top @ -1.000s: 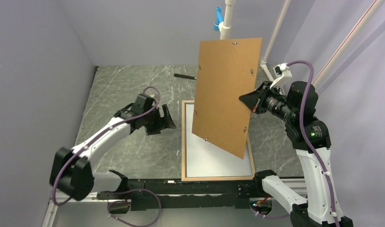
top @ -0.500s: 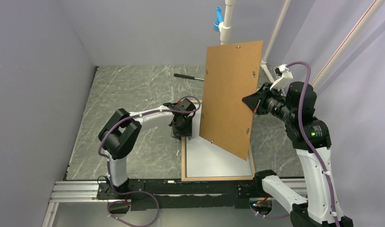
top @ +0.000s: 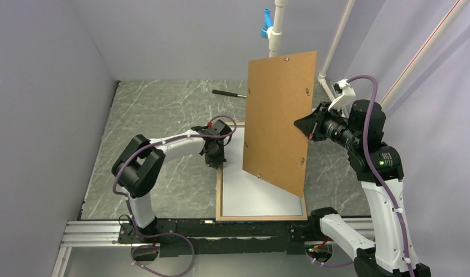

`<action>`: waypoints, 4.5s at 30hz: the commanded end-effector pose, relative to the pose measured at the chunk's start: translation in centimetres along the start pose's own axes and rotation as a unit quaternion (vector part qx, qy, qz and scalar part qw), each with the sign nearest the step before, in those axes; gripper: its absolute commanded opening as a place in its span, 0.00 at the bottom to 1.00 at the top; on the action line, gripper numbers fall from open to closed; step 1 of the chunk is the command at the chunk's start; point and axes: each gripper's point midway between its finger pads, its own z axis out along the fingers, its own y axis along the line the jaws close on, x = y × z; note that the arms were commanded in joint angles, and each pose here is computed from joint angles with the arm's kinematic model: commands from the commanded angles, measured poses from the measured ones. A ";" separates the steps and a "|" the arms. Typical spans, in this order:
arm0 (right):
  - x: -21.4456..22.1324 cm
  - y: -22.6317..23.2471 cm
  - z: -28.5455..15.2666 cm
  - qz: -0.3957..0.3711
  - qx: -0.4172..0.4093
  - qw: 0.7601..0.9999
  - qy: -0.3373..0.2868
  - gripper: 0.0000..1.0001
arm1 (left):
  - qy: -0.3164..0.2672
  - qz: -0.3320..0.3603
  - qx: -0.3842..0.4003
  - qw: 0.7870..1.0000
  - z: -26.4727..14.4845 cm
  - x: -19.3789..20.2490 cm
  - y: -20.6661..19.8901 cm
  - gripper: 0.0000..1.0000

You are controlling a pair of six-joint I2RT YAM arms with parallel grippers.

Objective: Put the photo into the frame
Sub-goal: Move the photo frame to the center of the board, then place the photo frame item in the photo frame.

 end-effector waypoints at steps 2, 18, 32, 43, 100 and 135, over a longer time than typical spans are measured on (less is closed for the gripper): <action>-2.2 2.6 0.0 -0.024 -0.068 0.997 -0.041 0.00 | -0.017 -0.021 -0.033 0.999 -1.7 0.0 4.3 0.00; -0.3 4.5 1.1 -0.016 -0.152 0.988 -0.007 0.00 | -0.024 -0.040 -0.074 0.996 -2.7 -0.3 9.6 0.00; 1.3 4.3 2.4 0.009 -0.173 0.985 0.014 0.00 | -0.091 -0.039 -0.014 0.995 -6.3 -2.4 7.9 0.96; 3.2 3.6 3.8 0.032 -0.182 0.982 0.047 0.00 | -0.214 -0.068 0.111 0.968 -12.5 -4.5 7.3 0.99; 15.8 -2.3 13.0 0.248 -0.170 0.924 0.236 0.00 | -0.316 -0.060 0.114 0.940 -14.7 -4.0 10.2 0.96; 22.8 -5.6 15.1 0.290 -0.152 0.896 0.300 0.00 | -0.156 -0.060 0.186 0.968 -3.6 -1.6 6.2 0.91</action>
